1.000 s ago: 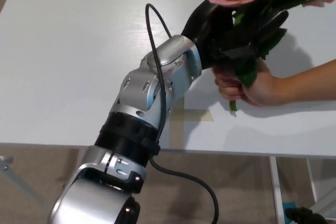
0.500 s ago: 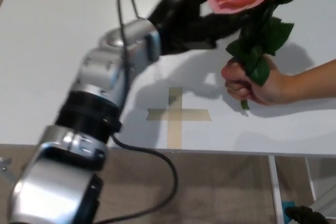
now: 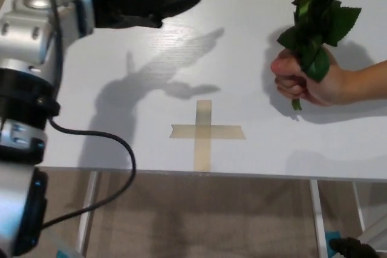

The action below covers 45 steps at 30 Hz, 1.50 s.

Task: Use the left hand to pick up the rose and passes it to a human.

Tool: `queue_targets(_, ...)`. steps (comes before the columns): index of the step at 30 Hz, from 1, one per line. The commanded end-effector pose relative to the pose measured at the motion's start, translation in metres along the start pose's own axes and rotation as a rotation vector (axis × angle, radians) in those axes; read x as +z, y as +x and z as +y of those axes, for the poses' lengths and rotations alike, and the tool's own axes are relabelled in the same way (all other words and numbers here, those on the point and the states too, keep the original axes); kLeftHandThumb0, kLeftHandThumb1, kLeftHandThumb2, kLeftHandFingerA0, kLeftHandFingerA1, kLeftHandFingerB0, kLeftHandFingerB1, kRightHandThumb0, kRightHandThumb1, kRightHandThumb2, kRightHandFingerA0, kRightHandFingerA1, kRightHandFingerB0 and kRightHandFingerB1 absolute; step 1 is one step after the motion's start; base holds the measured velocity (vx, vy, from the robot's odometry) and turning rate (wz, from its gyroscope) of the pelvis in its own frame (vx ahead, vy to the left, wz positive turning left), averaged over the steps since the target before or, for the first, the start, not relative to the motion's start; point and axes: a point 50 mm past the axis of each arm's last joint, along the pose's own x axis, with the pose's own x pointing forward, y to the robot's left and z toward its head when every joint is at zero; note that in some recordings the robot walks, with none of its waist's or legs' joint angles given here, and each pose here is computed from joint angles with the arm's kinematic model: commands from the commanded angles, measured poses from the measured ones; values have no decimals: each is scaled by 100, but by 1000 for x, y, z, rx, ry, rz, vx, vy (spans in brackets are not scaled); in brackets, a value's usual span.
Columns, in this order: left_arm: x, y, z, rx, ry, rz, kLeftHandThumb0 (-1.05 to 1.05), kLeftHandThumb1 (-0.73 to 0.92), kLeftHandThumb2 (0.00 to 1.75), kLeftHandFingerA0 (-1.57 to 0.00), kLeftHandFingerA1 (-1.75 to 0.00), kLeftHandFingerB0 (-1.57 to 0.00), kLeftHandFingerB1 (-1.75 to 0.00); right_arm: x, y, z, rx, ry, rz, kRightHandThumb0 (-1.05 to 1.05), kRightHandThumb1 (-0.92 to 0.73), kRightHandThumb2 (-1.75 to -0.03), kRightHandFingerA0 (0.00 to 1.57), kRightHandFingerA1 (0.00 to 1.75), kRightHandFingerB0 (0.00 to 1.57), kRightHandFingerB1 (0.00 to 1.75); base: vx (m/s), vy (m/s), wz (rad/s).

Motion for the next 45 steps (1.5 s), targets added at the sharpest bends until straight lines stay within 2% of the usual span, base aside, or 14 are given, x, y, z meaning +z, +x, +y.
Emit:
queue_targets(1, 10, -14, 5, -73, 40, 21, -75, 48, 58, 0, 0, 0, -1, -6, -1, -1, 1, -10, 27, -32, -70, -61, 68, 44, 51, 39, 0, 0, 0)
queue_targets(4, 9, -41, 17, -36, 89, -13, -76, 48, 57, 0, 0, 0, -2, -7, -1, -1, 1, -10, 26, -32, -70, -61, 67, 44, 51, 38, 0, 0, 0)
queue_targets(5, 4, -55, 19, 33, 65, -61, -70, 42, 78, 0, 0, 0, -12, -9, -2, -1, 3, -9, 31, -32, -70, -61, 67, 44, 51, 38, 0, 0, 0)
queue_targets(6, 4, -55, 19, 34, 64, -61, -70, 42, 78, 0, 0, 0, -12, -10, -2, -1, 3, -9, 32, -32, -70, -61, 67, 44, 51, 38, 0, 0, 0)
queue_targets(8, -3, -76, 17, 128, 90, -103, -52, 37, 73, -11, -39, -1, -37, -12, -2, -1, 0, -7, 38, -32, -70, -61, 68, 44, 51, 38, 0, 0, 0)
queue_targets(10, -8, -87, 14, 144, 101, -114, -52, 42, 53, -19, -28, -18, -31, -15, -3, 0, -1, -5, 43, -32, -70, -61, 68, 45, 51, 38, 0, 0, 0)
queue_targets(11, -17, -102, 10, 134, 116, -130, -23, 21, 81, -10, -51, -12, -50, -17, -4, -1, -5, -2, 47, -32, -70, -61, 70, 45, 51, 38, 0, 0, 0)
queue_targets(12, -24, -115, 4, 121, 123, -137, -22, 22, 82, -12, -51, -13, -50, -21, -4, 0, -7, 0, 53, -31, -69, -61, 71, 46, 51, 38, 0, 0, 0)
queue_targets(13, -27, -123, -1, 116, 130, -141, -41, 41, 53, -28, -31, -32, -32, -23, -5, 0, -9, 1, 57, -31, -69, -61, 72, 46, 51, 38, 0, 0, 0)
queue_targets(34, -98, -258, -116, 70, -38, -146, -45, 44, 54, -31, -36, -29, -30, -66, -19, 16, 16, -28, 156, -31, -70, -61, 70, 45, 51, 38, 0, 0, 0)
queue_targets(35, -139, -272, -121, 122, -106, -18, -24, 26, 84, -11, -51, -9, -50, -71, -21, 17, 23, -35, 167, -31, -70, -61, 70, 45, 50, 38, 0, 0, 0)
queue_targets(41, -176, -284, -128, 238, -139, 194, -23, 26, 84, -10, -51, -9, -50, -73, -22, 20, 26, -29, 177, -31, -70, -61, 70, 45, 50, 38, 0, 0, 0)
queue_targets(42, -193, -284, -125, 305, -146, 277, -22, 28, 85, -11, -51, -9, -50, -72, -22, 20, 25, -27, 178, -39, -61, -81, 63, 56, 46, 49, 0, 0, 0)
queue_targets(45, -254, -291, -126, 548, -273, 527, -22, 28, 84, -10, -51, -9, -49, -80, -25, 25, 33, -29, 198, -39, -61, -81, 63, 56, 46, 49, 0, 0, 0)
